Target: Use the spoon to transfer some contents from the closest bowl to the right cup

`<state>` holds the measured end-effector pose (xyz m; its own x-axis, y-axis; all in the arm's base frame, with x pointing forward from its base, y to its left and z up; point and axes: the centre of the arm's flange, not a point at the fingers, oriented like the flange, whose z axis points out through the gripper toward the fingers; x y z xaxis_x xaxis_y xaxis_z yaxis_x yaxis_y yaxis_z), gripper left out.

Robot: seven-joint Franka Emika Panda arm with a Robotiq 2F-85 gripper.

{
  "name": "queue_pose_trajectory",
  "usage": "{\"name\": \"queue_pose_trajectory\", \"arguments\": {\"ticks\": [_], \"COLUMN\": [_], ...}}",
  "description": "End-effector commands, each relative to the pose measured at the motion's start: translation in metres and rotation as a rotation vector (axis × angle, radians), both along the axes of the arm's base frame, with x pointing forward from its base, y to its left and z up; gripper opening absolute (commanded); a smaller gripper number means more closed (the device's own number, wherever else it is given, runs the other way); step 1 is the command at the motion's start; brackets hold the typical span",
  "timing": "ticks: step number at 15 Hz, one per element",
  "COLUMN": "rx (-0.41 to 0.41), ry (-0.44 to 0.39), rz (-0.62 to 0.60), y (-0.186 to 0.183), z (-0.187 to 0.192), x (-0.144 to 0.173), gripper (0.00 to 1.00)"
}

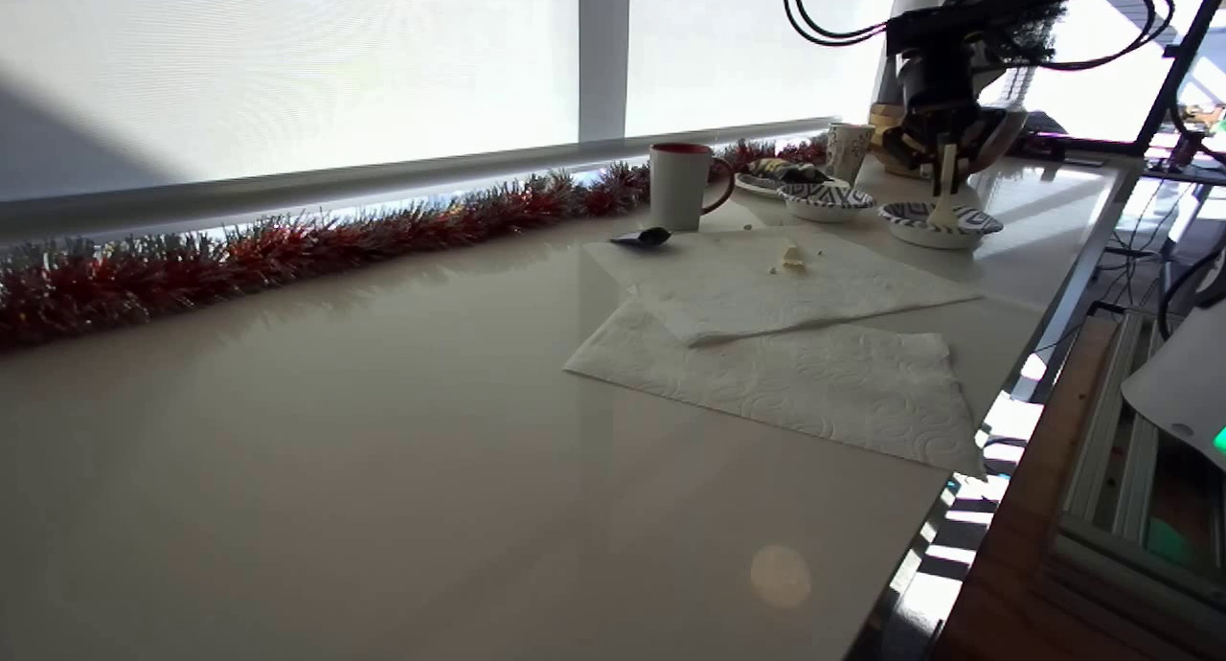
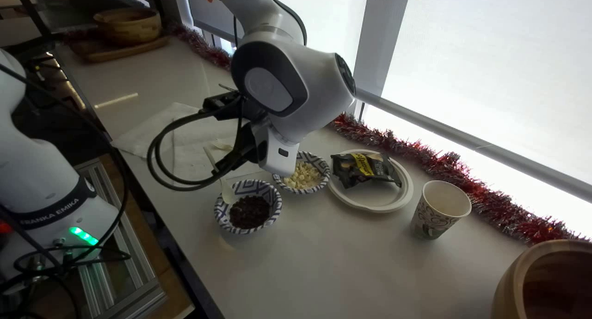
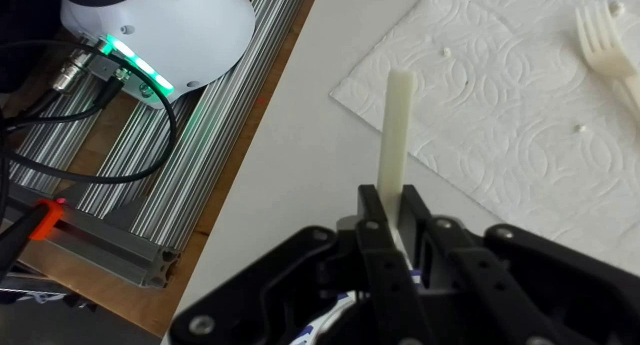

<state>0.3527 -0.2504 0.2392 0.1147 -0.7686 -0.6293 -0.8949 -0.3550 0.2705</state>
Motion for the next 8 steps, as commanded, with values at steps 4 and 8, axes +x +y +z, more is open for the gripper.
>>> {"name": "queue_pose_trajectory", "arguments": {"ticks": [4, 8], "rx": [0.125, 0.204], "ry": [-0.043, -0.060], "rz": [0.044, 0.098], "y": [-0.022, -0.029], "z": [-0.012, -0.014], "x": [-0.006, -0.009], "gripper": [0.03, 0.03]}}
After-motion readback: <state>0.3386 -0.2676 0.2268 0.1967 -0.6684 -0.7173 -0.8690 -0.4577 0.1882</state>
